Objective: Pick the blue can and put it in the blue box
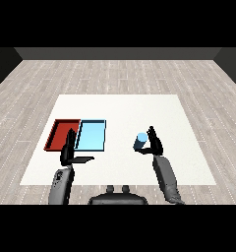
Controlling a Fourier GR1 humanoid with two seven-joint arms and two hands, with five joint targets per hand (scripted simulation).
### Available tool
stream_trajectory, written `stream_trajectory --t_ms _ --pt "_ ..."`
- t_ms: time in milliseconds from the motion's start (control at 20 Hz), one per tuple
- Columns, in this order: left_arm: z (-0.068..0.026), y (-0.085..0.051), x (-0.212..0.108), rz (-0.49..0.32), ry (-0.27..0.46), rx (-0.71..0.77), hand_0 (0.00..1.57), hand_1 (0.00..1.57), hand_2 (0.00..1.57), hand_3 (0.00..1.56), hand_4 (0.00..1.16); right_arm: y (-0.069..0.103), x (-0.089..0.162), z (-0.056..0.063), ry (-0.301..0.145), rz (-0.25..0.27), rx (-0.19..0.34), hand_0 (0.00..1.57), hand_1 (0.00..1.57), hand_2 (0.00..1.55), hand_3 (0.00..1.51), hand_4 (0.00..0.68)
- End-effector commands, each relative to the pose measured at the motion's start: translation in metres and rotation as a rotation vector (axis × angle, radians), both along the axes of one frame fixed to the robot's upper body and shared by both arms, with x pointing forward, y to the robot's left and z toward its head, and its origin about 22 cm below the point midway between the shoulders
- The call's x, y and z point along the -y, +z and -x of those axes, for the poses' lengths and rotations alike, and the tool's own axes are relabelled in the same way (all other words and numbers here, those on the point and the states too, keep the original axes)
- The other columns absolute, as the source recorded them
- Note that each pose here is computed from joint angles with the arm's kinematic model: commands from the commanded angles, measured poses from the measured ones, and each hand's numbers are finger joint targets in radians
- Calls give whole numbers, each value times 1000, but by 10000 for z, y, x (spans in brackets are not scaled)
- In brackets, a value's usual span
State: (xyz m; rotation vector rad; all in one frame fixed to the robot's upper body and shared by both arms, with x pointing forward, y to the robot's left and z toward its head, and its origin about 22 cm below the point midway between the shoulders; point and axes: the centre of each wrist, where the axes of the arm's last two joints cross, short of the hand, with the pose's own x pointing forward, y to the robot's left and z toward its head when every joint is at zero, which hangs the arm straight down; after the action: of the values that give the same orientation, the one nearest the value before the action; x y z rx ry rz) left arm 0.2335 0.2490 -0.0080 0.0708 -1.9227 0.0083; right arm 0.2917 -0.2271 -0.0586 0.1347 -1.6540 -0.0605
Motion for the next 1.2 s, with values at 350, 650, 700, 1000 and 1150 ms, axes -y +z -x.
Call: stream_trajectory --t_ms 350,650,700,1000,1150 --pt "-15 2 34 -17 26 21 0 0 0 0 0 -58 -156 -19 -11 -43 -48 0 0 0 0 0" --pt "-56 -28 16 -23 15 33 0 0 0 0 0 -7 -2 -176 13 -74 -62 0 0 0 0 0" --pt "54 137 -4 -21 30 12 0 0 0 0 0 -233 -224 -264 14 -66 -53 0 0 0 0 0" --pt "183 -8 -26 -22 27 18 0 0 0 0 0 -127 -385 -277 26 -72 -70 0 0 0 0 0" --pt "-52 126 38 7 14 12 0 0 0 0 0 -117 -273 -257 12 -67 -63 0 0 0 0 0"
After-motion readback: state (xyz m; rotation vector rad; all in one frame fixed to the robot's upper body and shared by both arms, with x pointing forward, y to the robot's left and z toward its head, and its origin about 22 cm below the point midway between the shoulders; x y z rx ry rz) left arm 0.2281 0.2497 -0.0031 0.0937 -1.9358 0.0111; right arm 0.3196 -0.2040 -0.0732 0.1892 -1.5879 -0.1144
